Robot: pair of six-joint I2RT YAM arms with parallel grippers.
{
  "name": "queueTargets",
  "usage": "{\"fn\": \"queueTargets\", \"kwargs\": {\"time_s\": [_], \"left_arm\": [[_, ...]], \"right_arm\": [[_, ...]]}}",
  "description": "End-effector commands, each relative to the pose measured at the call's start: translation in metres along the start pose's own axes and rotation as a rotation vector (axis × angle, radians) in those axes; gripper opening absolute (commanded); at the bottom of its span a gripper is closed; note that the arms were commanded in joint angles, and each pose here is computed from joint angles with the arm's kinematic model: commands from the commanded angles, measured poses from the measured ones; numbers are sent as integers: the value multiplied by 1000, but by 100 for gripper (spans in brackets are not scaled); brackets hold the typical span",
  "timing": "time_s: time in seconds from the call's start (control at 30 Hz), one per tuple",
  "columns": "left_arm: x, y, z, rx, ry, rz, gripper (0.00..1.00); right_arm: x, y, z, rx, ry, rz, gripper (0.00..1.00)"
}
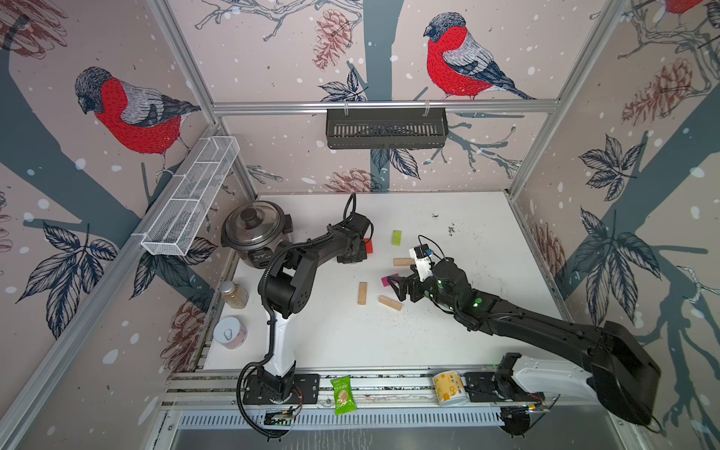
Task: Assemble the letter p with building blocks
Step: Assemble the building block at the center of the board.
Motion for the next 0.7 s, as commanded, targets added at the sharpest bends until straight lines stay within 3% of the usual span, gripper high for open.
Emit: {"fn": "queueTargets", "kwargs": {"time_s": [0.0, 0.67], "left_arm": [[13, -4, -12, 56, -1, 60, 22], [16, -4, -15, 52, 13, 68, 23]], "right_arm": [[1, 0, 5, -19, 8, -7, 100], [4, -4, 3, -4, 23, -8, 100]]}}
Point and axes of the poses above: each gripper's point midway between its finger pads, its own y axis back along the fingers, its own x axis along the line the jaws close on, z = x × y, the point moved 6 cm from there along y, back along the fingers, and after that the axes turned 4 degrees about y, right-handed, at the moved point
